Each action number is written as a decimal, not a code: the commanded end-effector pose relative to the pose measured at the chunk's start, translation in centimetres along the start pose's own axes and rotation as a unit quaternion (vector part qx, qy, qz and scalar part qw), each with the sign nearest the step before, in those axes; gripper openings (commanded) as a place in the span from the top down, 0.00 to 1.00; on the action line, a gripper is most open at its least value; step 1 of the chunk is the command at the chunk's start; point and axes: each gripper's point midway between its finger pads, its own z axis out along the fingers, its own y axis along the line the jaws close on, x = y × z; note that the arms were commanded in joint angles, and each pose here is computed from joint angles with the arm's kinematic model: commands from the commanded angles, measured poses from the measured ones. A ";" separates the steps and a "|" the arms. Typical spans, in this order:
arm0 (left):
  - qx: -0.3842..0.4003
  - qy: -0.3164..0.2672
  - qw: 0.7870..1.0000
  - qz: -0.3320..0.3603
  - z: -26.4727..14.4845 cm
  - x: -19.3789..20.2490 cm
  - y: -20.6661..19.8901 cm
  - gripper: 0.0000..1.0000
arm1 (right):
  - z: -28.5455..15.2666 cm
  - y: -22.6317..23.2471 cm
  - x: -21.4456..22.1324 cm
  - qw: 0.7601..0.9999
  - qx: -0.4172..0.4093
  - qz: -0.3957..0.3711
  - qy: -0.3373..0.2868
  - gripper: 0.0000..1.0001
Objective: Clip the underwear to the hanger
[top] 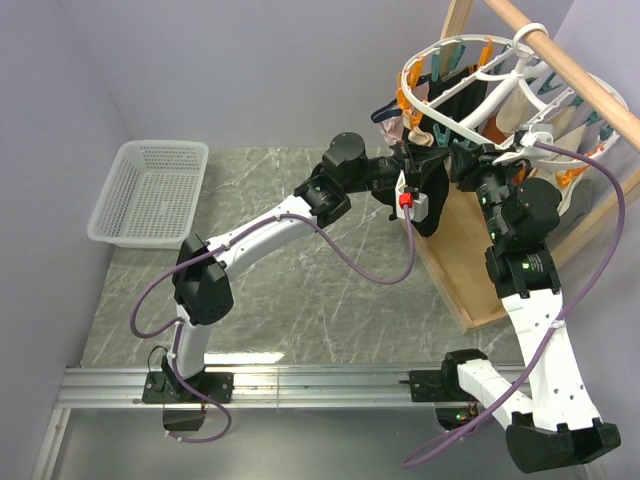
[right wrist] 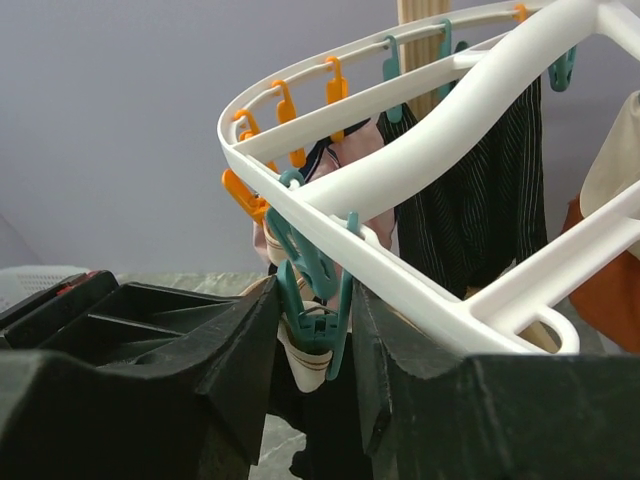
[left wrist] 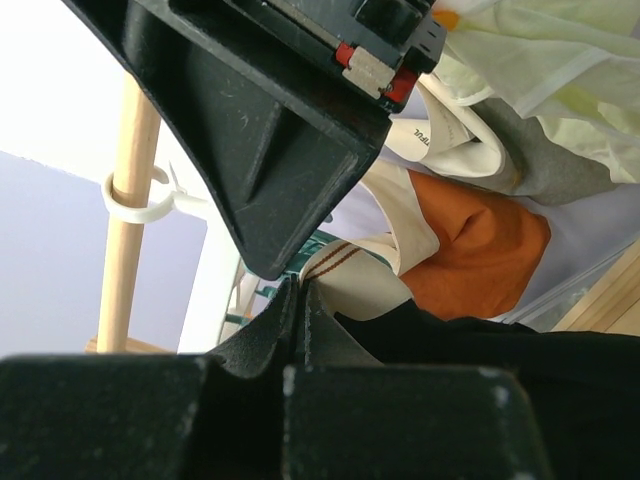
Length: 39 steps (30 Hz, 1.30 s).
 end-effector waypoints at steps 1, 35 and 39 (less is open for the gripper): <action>-0.025 -0.023 0.999 0.022 0.3 -2.1 2.7 1.00 | -0.5 1.6 -1.4 0.999 -0.032 0.014 -0.006 0.56; 0.062 0.007 0.997 -0.040 -3.2 -2.1 -4.3 0.37 | -4.2 0.5 -0.5 1.000 -0.007 0.003 0.012 0.15; 0.088 0.010 0.991 -0.098 -5.0 -3.5 -6.0 0.25 | -5.4 0.8 0.6 0.999 -0.018 -0.005 0.029 0.14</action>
